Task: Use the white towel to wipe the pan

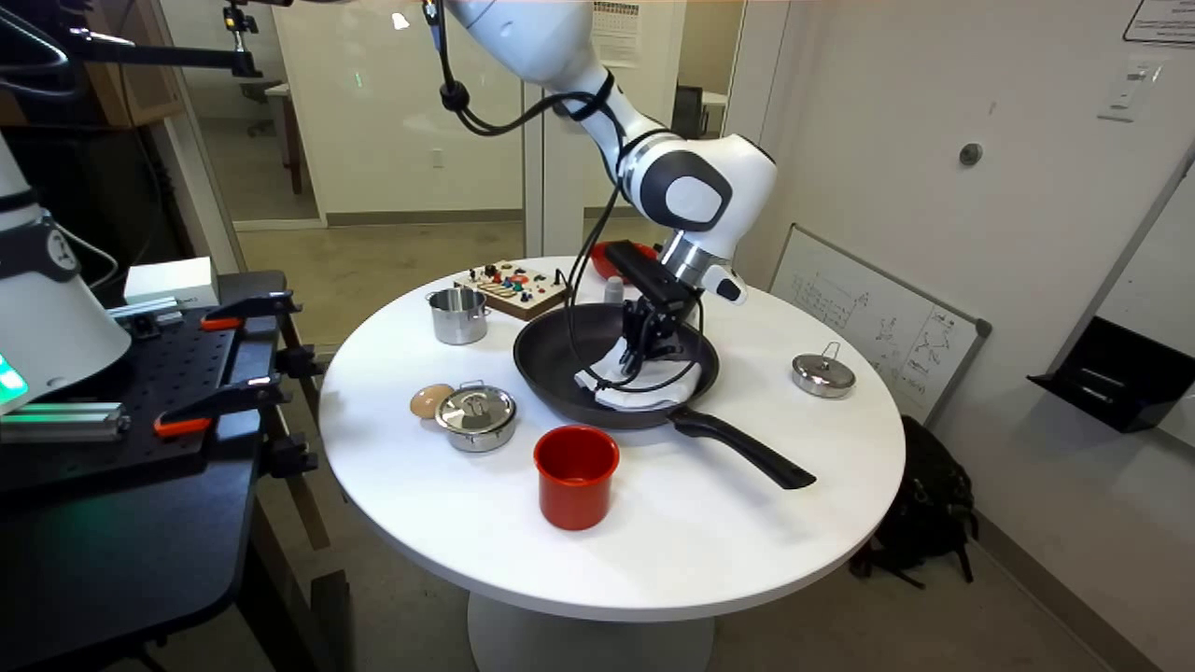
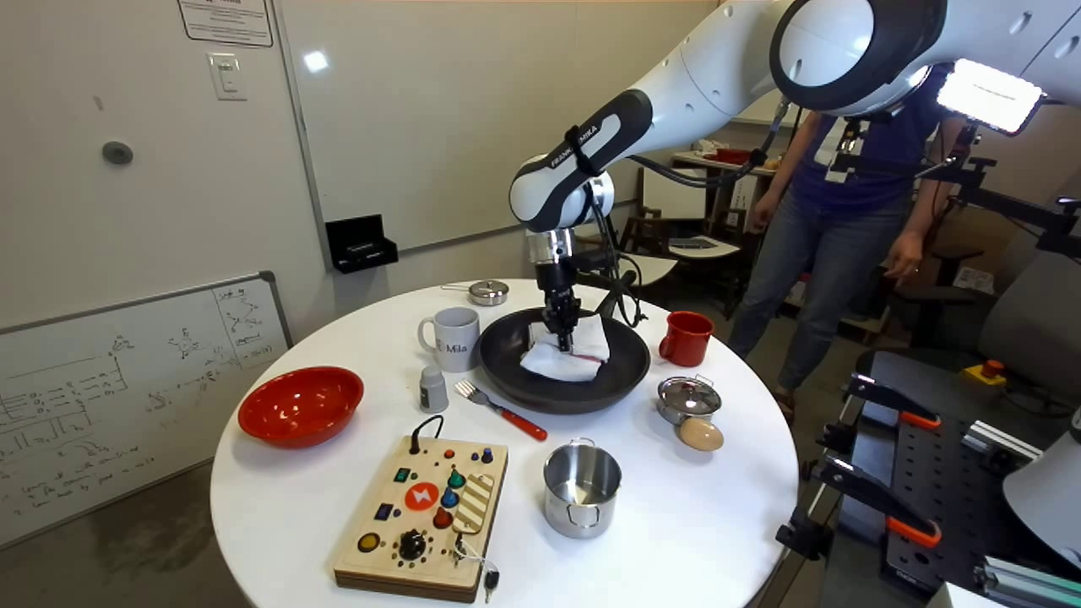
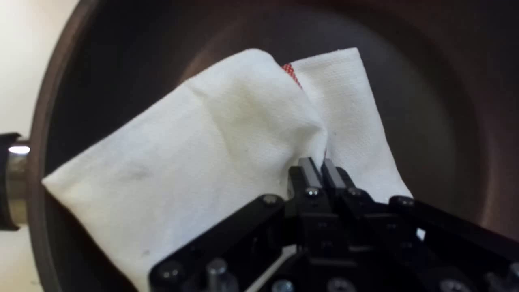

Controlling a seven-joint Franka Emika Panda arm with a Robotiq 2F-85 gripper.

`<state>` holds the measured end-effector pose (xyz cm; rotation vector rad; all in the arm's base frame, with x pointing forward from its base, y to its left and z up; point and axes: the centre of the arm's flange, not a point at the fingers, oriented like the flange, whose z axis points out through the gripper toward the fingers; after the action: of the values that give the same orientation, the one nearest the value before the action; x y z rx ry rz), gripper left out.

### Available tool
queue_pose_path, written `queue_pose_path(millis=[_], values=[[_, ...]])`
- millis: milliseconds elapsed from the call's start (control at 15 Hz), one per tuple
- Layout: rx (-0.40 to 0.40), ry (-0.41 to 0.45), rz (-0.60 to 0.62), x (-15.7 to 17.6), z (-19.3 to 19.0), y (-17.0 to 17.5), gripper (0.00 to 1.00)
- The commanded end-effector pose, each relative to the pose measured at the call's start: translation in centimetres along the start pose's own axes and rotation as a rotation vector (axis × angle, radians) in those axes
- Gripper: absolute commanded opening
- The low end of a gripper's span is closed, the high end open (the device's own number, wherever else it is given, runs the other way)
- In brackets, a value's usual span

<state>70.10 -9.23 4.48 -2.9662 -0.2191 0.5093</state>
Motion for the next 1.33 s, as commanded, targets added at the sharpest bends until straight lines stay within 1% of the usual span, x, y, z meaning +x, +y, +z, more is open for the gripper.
queue_pose_path(millis=[0, 267, 667, 800, 933, 1133, 1267], values=[[-0.003, 0.033, -0.029, 2.0, 0.2, -0.5, 0.05], [-0.021, 0.040, -0.065, 2.8, 0.3, -1.9, 0.05], [-0.066, 0.059, -0.136, 4.2, -0.6, -5.3, 0.05], [-0.086, 0.038, -0.173, 4.6, -0.2, -6.5, 0.05], [-0.102, -0.018, -0.198, 4.5, 0.4, -7.7, 0.05], [-0.111, -0.091, -0.229, 3.0, 1.2, -9.1, 0.05], [-0.119, -0.114, -0.235, 2.0, 1.4, -9.7, 0.05]])
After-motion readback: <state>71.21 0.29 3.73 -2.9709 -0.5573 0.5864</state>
